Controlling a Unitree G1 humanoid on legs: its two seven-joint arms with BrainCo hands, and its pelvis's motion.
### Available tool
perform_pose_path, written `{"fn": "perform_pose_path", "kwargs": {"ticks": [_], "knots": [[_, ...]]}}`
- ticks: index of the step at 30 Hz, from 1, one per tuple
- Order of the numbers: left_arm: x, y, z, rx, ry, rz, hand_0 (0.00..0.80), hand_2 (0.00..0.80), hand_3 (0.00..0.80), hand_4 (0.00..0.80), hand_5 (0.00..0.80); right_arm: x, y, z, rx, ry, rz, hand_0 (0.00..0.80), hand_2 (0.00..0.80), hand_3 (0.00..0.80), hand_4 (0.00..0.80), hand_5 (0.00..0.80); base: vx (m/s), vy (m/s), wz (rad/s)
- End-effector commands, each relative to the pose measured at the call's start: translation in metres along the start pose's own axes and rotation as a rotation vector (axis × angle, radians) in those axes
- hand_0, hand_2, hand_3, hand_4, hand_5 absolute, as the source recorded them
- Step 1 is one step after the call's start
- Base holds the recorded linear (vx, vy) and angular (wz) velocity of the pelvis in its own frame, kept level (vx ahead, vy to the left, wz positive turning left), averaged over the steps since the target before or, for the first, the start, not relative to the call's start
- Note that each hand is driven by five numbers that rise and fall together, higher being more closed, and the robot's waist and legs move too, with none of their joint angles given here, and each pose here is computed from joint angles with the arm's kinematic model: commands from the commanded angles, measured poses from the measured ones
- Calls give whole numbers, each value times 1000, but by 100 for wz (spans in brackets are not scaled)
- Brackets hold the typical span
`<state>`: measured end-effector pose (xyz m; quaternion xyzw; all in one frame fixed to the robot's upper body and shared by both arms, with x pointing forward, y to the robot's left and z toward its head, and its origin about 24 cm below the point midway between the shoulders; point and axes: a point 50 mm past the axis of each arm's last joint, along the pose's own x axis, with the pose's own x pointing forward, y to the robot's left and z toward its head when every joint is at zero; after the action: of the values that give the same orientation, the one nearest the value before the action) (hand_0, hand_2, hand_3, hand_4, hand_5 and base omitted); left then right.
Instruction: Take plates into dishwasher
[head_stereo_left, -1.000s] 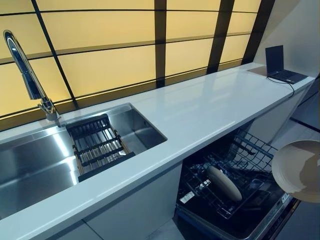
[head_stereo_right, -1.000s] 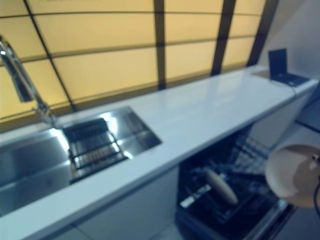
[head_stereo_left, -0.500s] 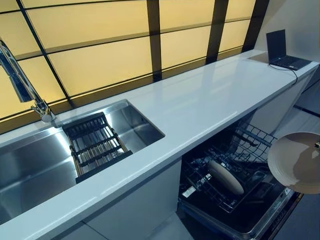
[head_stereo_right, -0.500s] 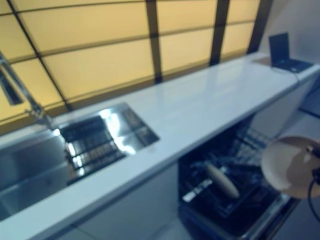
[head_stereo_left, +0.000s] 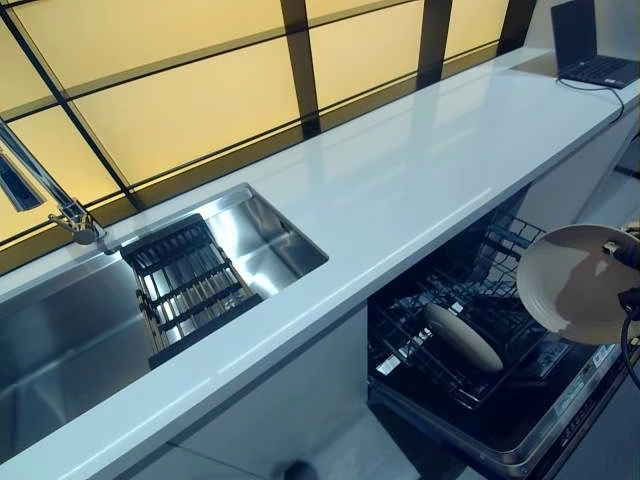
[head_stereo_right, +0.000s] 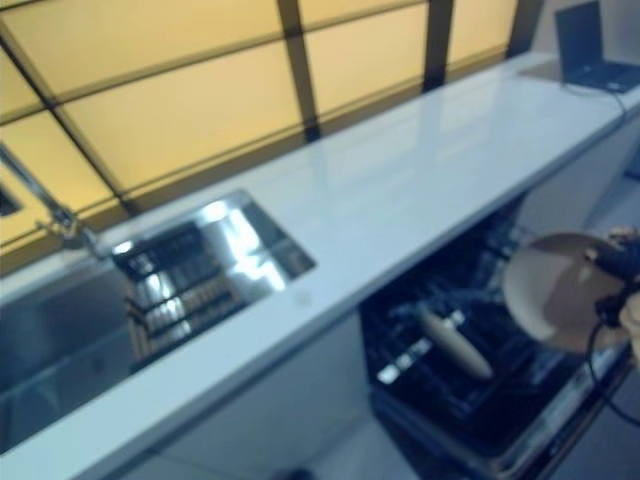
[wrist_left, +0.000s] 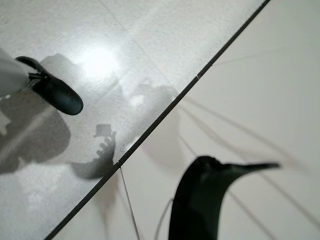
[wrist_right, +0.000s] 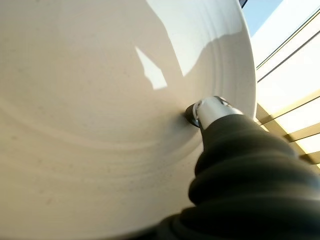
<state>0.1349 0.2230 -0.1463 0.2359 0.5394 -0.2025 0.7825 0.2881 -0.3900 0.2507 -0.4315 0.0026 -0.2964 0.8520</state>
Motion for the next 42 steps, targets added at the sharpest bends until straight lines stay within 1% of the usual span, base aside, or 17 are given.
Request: {"fn": "perform_pose_path", "kwargs": {"ticks": [1,5,10,19,24,28,31,42], "knots": [[0,6,-2,10,16,15,0,0,0,0,0,4,-22,48,-35,-179,-135,800,800,800,800,800,0,0,0],[0,6,1,6,7,15,0,0,0,0,0,4,-18,54,-43,-196,-126,800,800,800,800,800,-3,6,-1],[1,3,7,-1,-23,9,0,0,0,0,0,0,-2,62,-81,-236,-112,800,800,800,800,800,-8,25,-4],[4,-4,18,4,-69,-4,0,0,0,0,0,-4,12,72,-116,-269,-125,800,800,800,800,800,-1,15,-3],[4,-5,20,-3,-82,-4,0,0,0,0,0,-4,16,73,-120,-274,-119,800,800,800,800,800,-1,7,-4],[4,-6,24,-9,-98,-9,0,0,0,0,0,-8,30,70,-182,-287,-113,800,800,800,800,800,0,0,0],[5,-8,25,-7,-103,-12,0,0,0,0,0,-9,36,68,-189,-286,-105,800,800,800,800,800,0,0,0],[5,-11,34,-25,-132,-17,0,0,0,0,0,-9,53,83,-228,-334,-145,800,800,800,800,800,-8,3,3]]}}
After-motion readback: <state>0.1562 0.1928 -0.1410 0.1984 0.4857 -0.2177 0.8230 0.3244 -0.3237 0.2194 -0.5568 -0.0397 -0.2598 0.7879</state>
